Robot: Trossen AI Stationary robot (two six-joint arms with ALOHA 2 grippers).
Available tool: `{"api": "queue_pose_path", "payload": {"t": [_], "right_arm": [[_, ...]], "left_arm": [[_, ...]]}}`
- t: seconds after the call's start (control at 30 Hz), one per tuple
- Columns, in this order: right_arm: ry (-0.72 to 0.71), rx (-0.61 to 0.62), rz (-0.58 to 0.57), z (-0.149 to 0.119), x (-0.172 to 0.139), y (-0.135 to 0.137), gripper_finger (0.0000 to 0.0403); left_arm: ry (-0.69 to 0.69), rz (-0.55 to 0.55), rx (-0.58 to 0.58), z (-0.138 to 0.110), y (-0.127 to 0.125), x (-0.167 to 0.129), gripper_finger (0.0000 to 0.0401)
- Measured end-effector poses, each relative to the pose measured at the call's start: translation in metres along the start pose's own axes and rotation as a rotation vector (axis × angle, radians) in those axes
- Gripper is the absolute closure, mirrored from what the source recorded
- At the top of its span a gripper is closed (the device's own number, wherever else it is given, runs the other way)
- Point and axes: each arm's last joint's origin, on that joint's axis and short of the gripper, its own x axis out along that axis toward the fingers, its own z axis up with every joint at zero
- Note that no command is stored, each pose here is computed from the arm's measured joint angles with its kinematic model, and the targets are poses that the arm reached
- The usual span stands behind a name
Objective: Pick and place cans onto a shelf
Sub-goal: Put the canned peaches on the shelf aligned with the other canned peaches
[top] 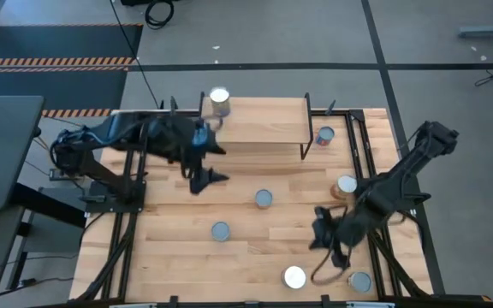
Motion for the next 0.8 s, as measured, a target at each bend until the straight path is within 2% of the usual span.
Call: {"api": "queue_pose_path", "payload": {"t": [0.1,0.2,0.33,0.47,0.57,0.8], "right_arm": [[0.109,0.086,0.0,-0.017,0.024,0.012,0.04],[0.213,0.227,-0.027,-0.034,0.048,0.02,0.0398],[0.275,0.389,0.015,-0.049,0.08,0.033,0.0397],[0.174,0.562,0.096,-0.051,0.113,0.045,0.0398],[0.061,0.679,0.109,-0.049,0.13,0.046,0.0399],[-0.095,0.771,-0.053,-0.043,0.152,0.02,0.0399]], "left_arm": [[0.084,0.082,0.008,-0.018,-0.016,-0.003,0.0024],[0.127,0.152,0.014,-0.032,-0.031,-0.004,0.0024],[0.132,0.174,0.002,-0.048,-0.053,-0.014,0.0024],[0.173,0.163,0.032,-0.07,-0.076,-0.028,0.0024],[0.189,0.143,0.042,-0.085,-0.091,-0.039,0.0024],[0.161,0.139,0.042,-0.113,-0.117,-0.044,0.0024]]}}
